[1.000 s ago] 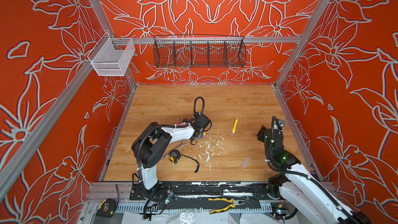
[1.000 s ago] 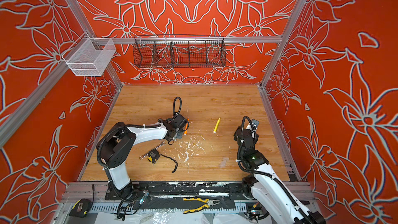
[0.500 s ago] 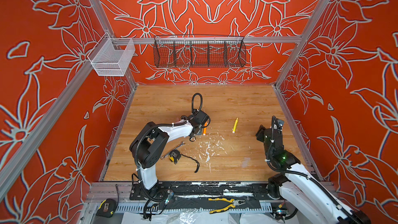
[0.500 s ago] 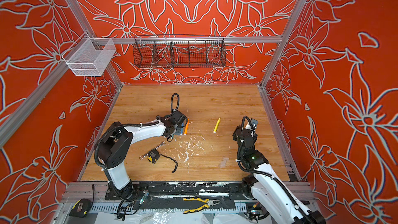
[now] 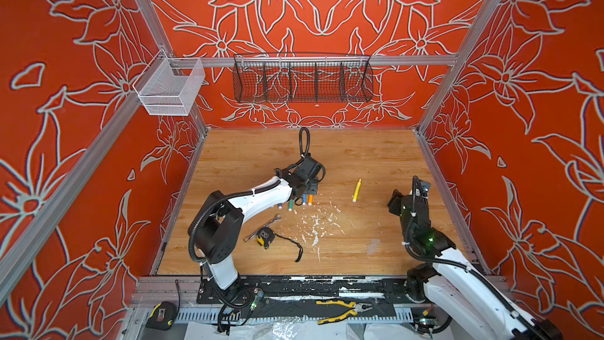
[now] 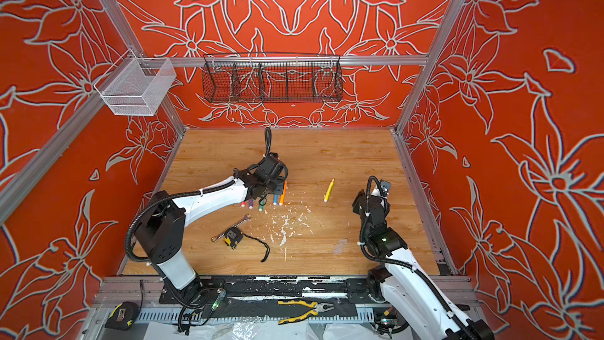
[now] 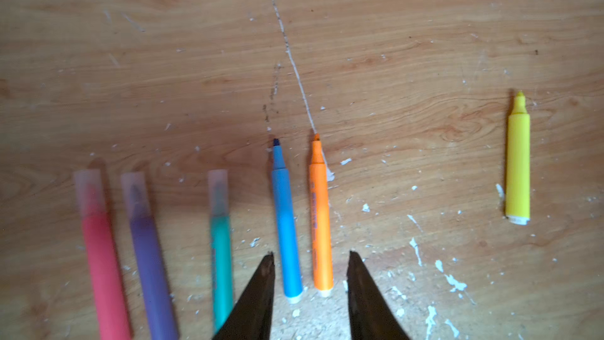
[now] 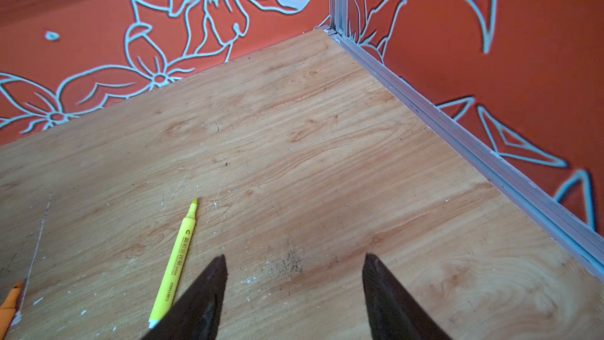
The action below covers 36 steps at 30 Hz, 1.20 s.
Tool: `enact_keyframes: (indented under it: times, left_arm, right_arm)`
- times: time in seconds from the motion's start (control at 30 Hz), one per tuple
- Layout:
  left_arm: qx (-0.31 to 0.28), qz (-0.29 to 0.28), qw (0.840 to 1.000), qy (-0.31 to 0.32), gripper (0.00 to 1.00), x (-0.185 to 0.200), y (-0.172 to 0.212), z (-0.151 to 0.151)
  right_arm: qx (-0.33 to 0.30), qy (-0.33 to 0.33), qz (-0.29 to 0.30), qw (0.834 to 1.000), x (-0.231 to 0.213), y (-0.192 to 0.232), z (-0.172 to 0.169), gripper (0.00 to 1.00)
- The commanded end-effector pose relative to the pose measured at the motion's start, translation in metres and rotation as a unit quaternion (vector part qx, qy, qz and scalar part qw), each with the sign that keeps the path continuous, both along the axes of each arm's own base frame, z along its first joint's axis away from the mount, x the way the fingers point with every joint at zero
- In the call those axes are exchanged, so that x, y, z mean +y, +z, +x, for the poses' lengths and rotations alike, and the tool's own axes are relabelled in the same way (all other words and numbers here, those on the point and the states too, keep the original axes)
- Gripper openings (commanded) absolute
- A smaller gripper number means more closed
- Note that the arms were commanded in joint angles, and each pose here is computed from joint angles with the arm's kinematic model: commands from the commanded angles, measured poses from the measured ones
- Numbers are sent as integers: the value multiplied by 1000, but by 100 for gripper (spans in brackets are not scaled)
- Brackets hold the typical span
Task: Insert the pens into the pen caps
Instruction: 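Lower the capped green marker with the left gripper while the right nears the highlighter, then move the left gripper over the orange highlighter and close on it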
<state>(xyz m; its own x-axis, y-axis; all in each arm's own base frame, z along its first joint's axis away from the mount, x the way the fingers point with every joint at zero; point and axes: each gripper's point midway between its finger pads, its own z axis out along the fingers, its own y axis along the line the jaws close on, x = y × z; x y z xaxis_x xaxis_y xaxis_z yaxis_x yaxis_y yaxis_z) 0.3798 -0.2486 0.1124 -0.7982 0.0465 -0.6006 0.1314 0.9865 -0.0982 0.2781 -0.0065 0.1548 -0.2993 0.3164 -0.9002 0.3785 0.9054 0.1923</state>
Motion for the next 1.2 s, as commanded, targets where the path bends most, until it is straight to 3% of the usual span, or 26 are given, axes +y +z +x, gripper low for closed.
enact_keyframes:
  times: [0.0,0.27,0.7,0.97,1.17]
  left_arm:
    - [36,26,999,-17,34,-9,-21,-3]
    - [71,71,995,8,33,-2,-53,0]
    - [120,77,990,-5,30,-4,-91,-13]
    - [140,89,986,-6,22,-1,-103,-18]
    - [141,87,986,-5,7,0,-102,-21]
  right_arm:
    - [-1,2,1,1000,0,-3,-1,67]
    - [-2,6,2,1000,1,-3,-1,67]
    - [-4,8,3,1000,1,-3,-1,67]
    - [-7,7,5,1000,1,-3,-3,67]
    - [-4,9,4,1000,2,-3,-2,67]
